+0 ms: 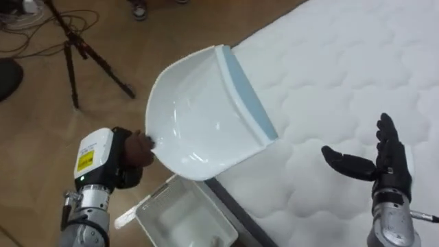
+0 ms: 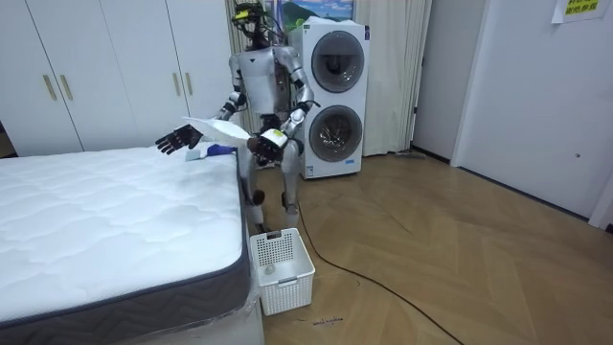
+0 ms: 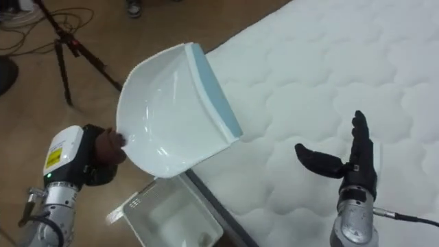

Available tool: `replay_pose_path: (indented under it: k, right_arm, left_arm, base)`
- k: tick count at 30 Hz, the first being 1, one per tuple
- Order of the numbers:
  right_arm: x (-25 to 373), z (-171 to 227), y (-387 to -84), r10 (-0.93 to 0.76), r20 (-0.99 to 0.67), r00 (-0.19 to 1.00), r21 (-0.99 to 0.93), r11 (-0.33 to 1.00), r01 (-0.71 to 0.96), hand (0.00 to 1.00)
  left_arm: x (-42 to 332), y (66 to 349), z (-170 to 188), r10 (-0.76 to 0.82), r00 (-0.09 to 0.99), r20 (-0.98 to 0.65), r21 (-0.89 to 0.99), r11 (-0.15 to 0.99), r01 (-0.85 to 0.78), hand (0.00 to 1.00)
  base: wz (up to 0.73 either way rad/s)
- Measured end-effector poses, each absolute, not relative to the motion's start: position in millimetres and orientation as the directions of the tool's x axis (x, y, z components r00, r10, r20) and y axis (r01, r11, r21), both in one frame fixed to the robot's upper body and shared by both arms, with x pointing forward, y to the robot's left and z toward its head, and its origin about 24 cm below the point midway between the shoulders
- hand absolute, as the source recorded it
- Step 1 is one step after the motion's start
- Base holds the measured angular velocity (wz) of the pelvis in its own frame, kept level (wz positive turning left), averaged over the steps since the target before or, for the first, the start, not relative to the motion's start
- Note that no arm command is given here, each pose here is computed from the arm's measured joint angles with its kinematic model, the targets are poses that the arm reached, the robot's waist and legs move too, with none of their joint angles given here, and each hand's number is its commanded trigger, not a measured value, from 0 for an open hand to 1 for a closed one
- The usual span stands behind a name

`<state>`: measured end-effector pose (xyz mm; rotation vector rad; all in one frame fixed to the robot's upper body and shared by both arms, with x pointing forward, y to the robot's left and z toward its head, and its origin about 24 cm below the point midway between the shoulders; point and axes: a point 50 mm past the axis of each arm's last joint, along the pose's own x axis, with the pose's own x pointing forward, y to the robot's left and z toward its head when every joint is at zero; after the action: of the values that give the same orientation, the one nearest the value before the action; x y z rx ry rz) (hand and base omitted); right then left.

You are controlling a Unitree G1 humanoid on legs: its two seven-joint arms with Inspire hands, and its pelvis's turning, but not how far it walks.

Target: Clean bed

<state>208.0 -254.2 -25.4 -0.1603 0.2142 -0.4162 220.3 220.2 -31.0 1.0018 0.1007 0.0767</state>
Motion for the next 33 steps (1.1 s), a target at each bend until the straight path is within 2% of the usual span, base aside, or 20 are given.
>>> replay_pose_path:
  k: [3,8,12,16,27,28,29,30,31,33]
  right_arm:
    - [208,-29,-247,-0.382,-0.195,0.903,-0.188,0.918,0.348,0.00]
    - [205,-41,-238,-0.351,-0.261,0.899,-0.190,0.932,0.309,0.00]
    - [212,-40,-225,-0.296,-0.251,0.922,-0.190,0.949,0.253,0.00]
    - [205,-55,-221,-0.263,-0.315,0.912,-0.205,0.957,0.205,0.00]
    - [194,-65,-216,-0.132,-0.368,0.921,-0.289,0.957,0.022,0.00]
    - [192,-67,-217,-0.120,-0.379,0.918,-0.287,0.958,0.006,0.00]
    - [192,-68,-217,-0.107,-0.388,0.915,-0.291,0.957,-0.012,0.00]
    - [191,-68,-217,-0.103,-0.391,0.914,-0.292,0.956,-0.017,0.00]
    - [190,-70,-216,-0.096,-0.399,0.912,-0.291,0.956,-0.026,0.00]
    - [189,-71,-214,-0.076,-0.408,0.910,-0.286,0.957,-0.049,0.00]
  left_arm:
    - [219,219,-32,0.110,0.992,-0.054,0.840,0.543,-0.014,1.00]
    - [217,204,-35,0.090,0.994,-0.058,0.806,0.592,-0.007,1.00]
    - [210,208,-41,0.091,0.988,-0.124,0.788,0.614,0.042,1.00]
    - [206,198,-48,0.018,0.980,-0.196,0.778,0.612,0.144,1.00]
    - [190,204,-61,0.019,0.953,-0.303,0.766,0.600,0.231,1.00]
    - [189,205,-62,0.024,0.949,-0.314,0.764,0.601,0.237,0.92]
    - [185,206,-65,0.031,0.945,-0.327,0.760,0.602,0.243,0.51]
    - [182,206,-67,0.035,0.941,-0.336,0.757,0.605,0.248,0.04]
    - [176,207,-70,0.041,0.935,-0.353,0.751,0.608,0.257,0.00]
    - [170,209,-73,0.047,0.926,-0.375,0.743,0.613,0.270,0.00]
  base:
    - [-1.62]
    - [-1.05]
    - [-1.09]
    - [-0.11]
    - [-0.23]
    - [-0.47]
    - [-0.59]
    - [-0.86]
    - [-0.99]
    - [-0.81]
